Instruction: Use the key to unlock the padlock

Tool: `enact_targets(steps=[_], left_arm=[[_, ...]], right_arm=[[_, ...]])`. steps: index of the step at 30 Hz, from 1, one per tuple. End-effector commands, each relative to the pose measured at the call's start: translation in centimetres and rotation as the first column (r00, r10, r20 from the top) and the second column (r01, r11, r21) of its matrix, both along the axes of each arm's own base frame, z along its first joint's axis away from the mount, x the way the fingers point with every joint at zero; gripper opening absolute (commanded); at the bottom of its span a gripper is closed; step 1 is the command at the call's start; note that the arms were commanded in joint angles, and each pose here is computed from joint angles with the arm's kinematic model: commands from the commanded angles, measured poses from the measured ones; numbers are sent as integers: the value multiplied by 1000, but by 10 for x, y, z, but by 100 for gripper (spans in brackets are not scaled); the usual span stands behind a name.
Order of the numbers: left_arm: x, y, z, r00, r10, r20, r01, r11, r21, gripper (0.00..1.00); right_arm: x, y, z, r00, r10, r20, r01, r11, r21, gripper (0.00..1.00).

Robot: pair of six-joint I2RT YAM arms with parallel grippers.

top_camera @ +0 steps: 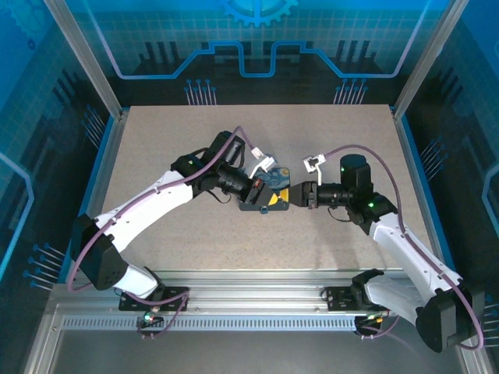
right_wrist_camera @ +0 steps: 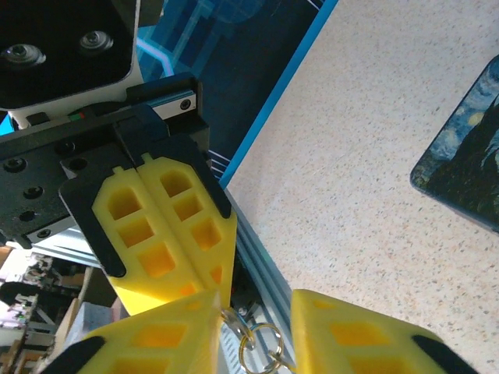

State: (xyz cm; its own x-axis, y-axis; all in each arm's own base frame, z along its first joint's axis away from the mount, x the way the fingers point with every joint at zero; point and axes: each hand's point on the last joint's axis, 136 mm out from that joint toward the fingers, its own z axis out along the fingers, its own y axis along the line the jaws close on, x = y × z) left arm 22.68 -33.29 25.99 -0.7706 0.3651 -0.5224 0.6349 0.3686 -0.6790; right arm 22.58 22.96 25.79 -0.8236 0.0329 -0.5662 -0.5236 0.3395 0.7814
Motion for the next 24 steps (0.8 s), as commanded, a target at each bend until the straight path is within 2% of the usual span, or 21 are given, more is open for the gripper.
enact_targets(steps=[1, 4, 10, 15, 18, 19, 24], left_arm=[[-4, -1, 12, 999, -29, 17, 30, 999, -44, 0], [-3, -1, 12, 999, -25, 19, 26, 999, -47, 0], [4, 3, 11, 1000, 6, 23, -5, 999, -44, 0], [16, 10, 14, 997, 66, 27, -64, 995, -74, 0], [26, 16, 15, 992, 125, 16, -123, 988, -97, 16], [29, 20, 14, 989, 149, 8, -148, 983, -105, 26], [35, 29, 15, 973, 229, -20, -229, 959, -168, 44]], right_arm=[[-5, 5, 12, 998, 46, 49, -47, 999, 17, 26], [-7, 6, 11, 997, 54, 48, -55, 998, 14, 19], [-13, 5, 8, 996, 76, 53, -76, 997, 8, 0], [-15, 4, 5, 996, 67, 62, -67, 998, 0, 0], [-12, 0, 1, 997, 32, 73, -30, 999, -22, 0], [-11, -1, 1, 997, 18, 80, -15, 999, -28, 0], [-5, -5, -1, 994, -45, 103, 48, 998, -30, 0]])
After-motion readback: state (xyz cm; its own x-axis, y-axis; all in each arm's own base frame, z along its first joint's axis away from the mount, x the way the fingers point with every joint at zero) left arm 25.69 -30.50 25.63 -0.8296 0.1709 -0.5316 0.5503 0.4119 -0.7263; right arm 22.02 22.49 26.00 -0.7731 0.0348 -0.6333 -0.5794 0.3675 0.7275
